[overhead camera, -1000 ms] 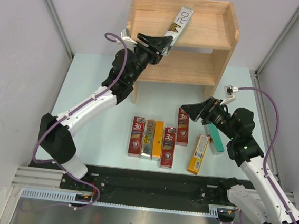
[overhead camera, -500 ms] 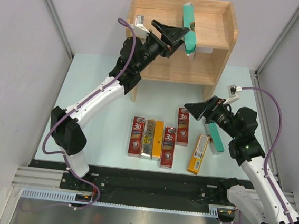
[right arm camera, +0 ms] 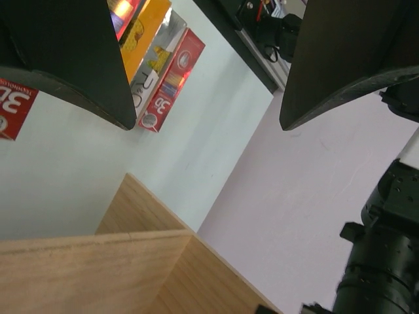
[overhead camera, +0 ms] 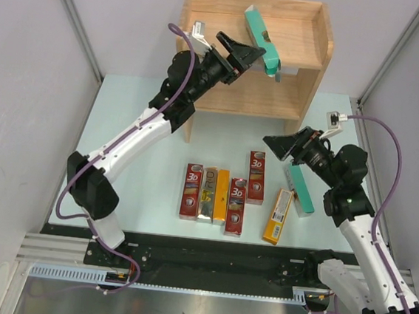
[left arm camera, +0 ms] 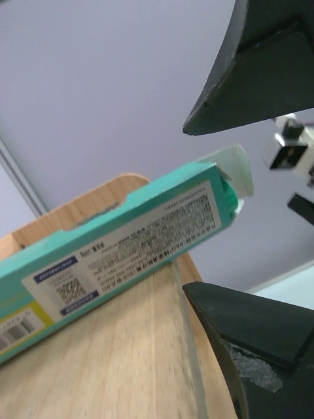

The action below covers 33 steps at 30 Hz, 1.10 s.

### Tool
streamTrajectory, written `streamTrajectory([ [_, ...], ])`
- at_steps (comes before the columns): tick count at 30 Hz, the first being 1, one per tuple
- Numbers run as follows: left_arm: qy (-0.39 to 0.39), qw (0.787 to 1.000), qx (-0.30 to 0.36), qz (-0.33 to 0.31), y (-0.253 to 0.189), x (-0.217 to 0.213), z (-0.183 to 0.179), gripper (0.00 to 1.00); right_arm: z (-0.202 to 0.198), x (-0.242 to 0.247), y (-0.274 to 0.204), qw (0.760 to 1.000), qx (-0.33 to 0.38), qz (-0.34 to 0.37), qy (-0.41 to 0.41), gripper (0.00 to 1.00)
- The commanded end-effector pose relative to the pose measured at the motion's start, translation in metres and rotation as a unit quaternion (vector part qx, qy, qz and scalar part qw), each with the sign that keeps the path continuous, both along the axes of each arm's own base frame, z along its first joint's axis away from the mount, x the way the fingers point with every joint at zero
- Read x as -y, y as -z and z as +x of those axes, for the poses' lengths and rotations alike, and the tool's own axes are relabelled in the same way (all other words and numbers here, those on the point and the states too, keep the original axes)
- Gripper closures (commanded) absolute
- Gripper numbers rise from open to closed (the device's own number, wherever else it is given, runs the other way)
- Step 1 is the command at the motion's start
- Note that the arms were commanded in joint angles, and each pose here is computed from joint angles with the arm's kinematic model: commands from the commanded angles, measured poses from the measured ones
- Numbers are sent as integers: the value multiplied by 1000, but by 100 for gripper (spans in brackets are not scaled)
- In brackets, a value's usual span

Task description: Place and organize the toothpastes onto the shelf

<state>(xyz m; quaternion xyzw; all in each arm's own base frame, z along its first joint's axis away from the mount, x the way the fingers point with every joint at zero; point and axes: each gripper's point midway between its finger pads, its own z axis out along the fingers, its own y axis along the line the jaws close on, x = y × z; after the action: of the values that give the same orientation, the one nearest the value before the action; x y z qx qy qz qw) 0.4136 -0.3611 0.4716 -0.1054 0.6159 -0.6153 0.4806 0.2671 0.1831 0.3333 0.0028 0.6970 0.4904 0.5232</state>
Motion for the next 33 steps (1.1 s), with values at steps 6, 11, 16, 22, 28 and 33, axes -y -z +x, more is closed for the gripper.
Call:
streamTrajectory([
  [6, -50, 992, 81, 78, -46, -43, -29, 0, 18, 26, -99, 985, 138, -46, 90, 3],
  [11, -39, 990, 76, 113, -33, -47, -35, 0, 32, 41, -139, 968, 187, -69, 154, 3],
  [16, -27, 984, 83, 154, -22, -53, -48, 0, 50, 20, -170, 946, 246, -121, 176, 2],
  [22, -27, 977, 84, 194, -7, -72, -72, 0, 81, -9, -168, 932, 253, -168, 197, 2],
  [28, -32, 973, 81, 216, 14, -89, -90, 0, 96, -18, -175, 910, 258, -200, 256, 2],
  [33, -38, 971, 79, 222, 28, -102, -104, 0, 107, -24, -177, 898, 268, -215, 275, 2],
])
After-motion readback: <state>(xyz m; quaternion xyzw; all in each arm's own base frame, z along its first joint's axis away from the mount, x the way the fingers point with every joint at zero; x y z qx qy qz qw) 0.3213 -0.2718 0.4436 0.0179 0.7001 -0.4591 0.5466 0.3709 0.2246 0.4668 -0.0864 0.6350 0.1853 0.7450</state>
